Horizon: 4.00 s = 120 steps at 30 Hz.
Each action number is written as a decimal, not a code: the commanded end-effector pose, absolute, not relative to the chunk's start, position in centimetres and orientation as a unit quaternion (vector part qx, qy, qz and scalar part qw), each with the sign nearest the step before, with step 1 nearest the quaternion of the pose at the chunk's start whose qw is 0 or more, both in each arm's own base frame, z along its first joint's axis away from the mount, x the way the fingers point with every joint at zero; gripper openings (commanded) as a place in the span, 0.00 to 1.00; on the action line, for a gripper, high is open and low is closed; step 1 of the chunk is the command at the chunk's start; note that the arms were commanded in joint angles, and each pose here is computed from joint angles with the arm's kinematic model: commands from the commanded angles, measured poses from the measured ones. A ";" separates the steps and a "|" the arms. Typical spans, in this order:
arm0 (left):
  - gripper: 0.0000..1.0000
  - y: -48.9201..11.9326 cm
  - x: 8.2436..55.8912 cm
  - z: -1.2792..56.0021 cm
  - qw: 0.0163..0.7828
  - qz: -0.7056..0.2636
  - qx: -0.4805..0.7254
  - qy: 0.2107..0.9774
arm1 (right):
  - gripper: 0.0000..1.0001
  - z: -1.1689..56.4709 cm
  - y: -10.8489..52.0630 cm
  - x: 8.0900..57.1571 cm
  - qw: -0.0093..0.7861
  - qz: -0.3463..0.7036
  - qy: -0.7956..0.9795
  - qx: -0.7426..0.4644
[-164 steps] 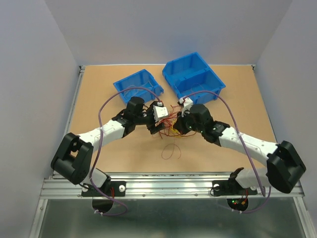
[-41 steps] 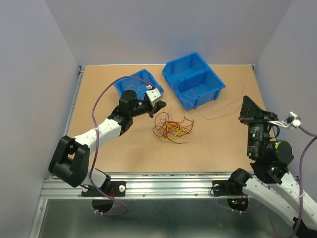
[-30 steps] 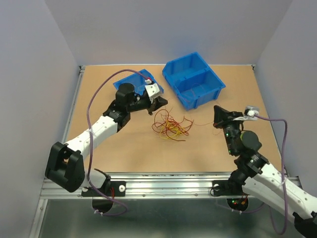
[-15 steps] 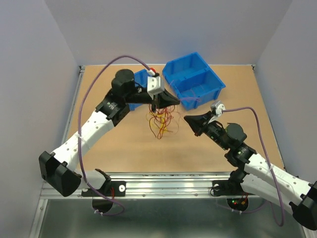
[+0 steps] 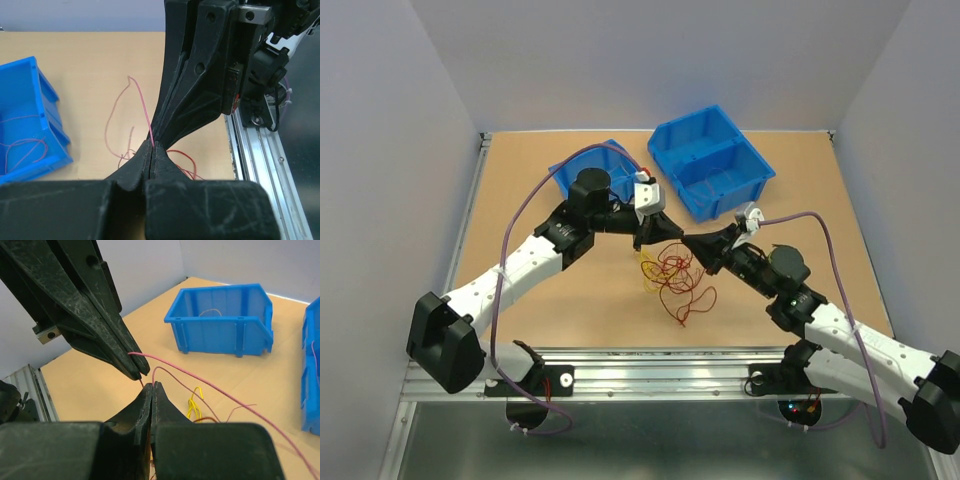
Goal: Untangle the cables
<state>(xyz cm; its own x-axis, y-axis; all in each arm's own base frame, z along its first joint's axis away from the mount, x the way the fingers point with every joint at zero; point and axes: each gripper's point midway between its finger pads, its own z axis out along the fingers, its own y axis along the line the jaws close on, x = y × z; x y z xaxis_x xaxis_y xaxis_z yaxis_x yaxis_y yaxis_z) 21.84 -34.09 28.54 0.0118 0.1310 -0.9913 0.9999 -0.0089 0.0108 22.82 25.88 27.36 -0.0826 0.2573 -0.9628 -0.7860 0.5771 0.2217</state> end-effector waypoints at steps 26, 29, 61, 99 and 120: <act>0.00 -34.5 21.6 30.5 0.480 -0.484 0.532 0.503 | 0.17 27.2 27.5 22.9 0.641 0.427 0.592 -0.237; 0.00 -34.6 21.4 30.6 0.477 -0.487 0.532 0.502 | 0.17 27.0 27.6 23.0 0.638 0.427 0.594 -0.239; 0.85 -31.2 22.9 29.4 0.531 -0.451 0.545 0.466 | 0.00 28.0 26.4 23.3 0.654 0.424 0.595 -0.196; 0.11 -36.5 28.6 12.1 0.409 -0.345 0.606 0.589 | 0.01 43.7 14.3 20.0 0.790 0.362 0.495 -0.023; 0.00 -32.9 31.8 17.9 0.502 -0.309 0.522 0.616 | 0.01 54.1 11.0 18.3 0.792 0.386 0.471 0.046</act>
<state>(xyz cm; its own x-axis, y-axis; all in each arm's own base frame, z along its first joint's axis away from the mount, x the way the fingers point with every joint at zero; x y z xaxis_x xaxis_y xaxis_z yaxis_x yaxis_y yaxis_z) 30.42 -33.87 11.95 -0.0247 0.4519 -0.8917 0.9834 0.1716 0.0598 18.35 11.26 53.06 0.2743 0.6304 -0.7262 -0.5719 0.7141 0.4038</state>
